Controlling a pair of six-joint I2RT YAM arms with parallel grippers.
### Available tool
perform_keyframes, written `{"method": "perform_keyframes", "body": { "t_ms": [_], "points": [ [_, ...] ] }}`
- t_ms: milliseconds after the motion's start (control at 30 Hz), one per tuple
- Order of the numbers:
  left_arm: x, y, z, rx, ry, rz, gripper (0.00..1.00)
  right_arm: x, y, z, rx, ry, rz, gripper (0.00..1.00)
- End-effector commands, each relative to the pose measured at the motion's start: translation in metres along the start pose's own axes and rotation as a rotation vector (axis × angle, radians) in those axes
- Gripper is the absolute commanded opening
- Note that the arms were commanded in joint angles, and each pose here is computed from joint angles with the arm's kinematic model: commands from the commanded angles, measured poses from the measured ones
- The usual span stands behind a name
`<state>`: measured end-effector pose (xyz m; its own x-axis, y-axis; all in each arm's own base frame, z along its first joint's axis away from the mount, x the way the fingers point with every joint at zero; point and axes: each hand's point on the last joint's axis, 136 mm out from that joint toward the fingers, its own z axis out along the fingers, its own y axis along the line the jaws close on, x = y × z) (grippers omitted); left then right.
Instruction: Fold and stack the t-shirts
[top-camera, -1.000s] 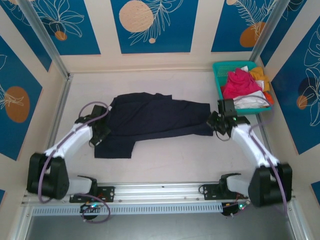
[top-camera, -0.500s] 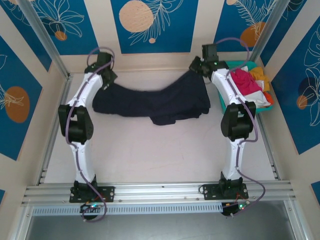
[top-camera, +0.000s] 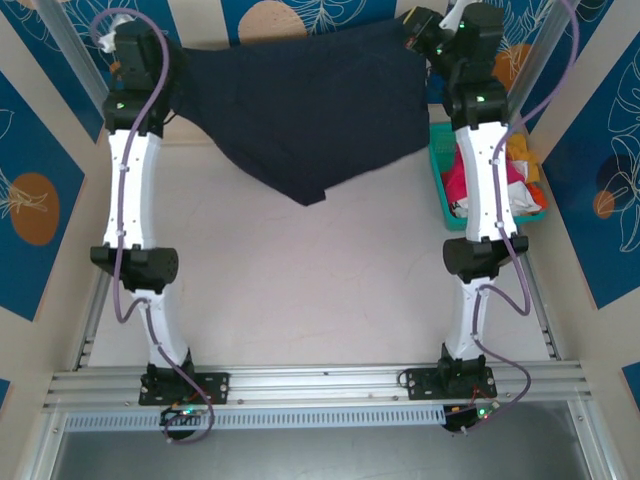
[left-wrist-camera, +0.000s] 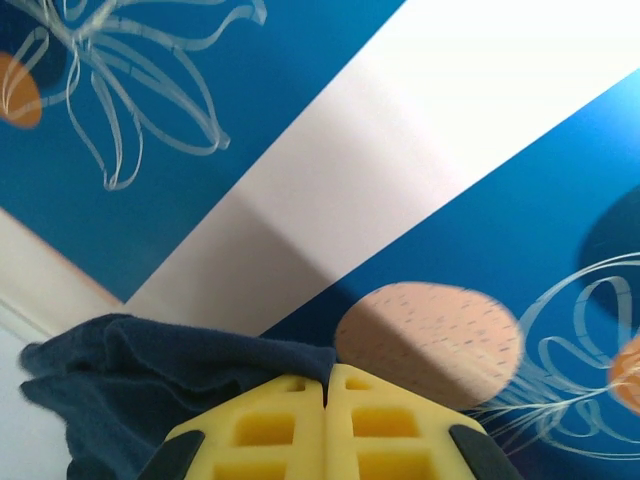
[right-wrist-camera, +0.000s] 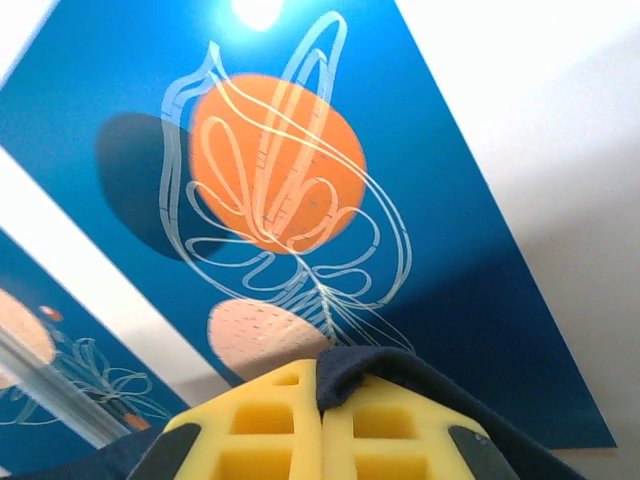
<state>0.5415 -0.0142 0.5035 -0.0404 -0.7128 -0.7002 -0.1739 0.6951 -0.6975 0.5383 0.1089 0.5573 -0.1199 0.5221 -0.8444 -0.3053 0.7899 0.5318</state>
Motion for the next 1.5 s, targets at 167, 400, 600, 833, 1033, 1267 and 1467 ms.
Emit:
{"method": "perform_keyframes", "body": {
  "t_ms": [167,400,600,833,1033,1267,1467],
  "points": [
    [-0.036,0.001,-0.096,0.051,-0.080,0.062,0.00,0.015,0.005,-0.067,-0.042,0.060,-0.045,0.00],
    [-0.021,0.025,-0.134,0.032,-0.058,0.050,0.00,0.035,-0.003,-0.118,-0.037,0.063,-0.027,0.00],
    [-0.032,0.017,-0.162,0.075,-0.092,0.050,0.00,0.025,0.019,-0.144,-0.085,0.038,-0.051,0.00],
    [-0.020,0.024,-0.133,0.038,-0.058,0.094,0.00,0.039,0.015,-0.115,-0.088,0.087,-0.059,0.00],
    [0.007,0.038,-0.070,-0.025,0.015,0.127,0.00,0.064,-0.010,-0.058,-0.050,0.151,-0.036,0.00],
    [0.028,0.050,0.021,-0.052,-0.006,0.138,0.00,0.087,-0.049,0.026,-0.007,0.175,0.039,0.00],
    [-0.002,0.013,0.052,0.040,-0.083,0.117,0.00,0.049,-0.030,0.061,-0.100,0.072,0.074,0.00]
  ]
}}
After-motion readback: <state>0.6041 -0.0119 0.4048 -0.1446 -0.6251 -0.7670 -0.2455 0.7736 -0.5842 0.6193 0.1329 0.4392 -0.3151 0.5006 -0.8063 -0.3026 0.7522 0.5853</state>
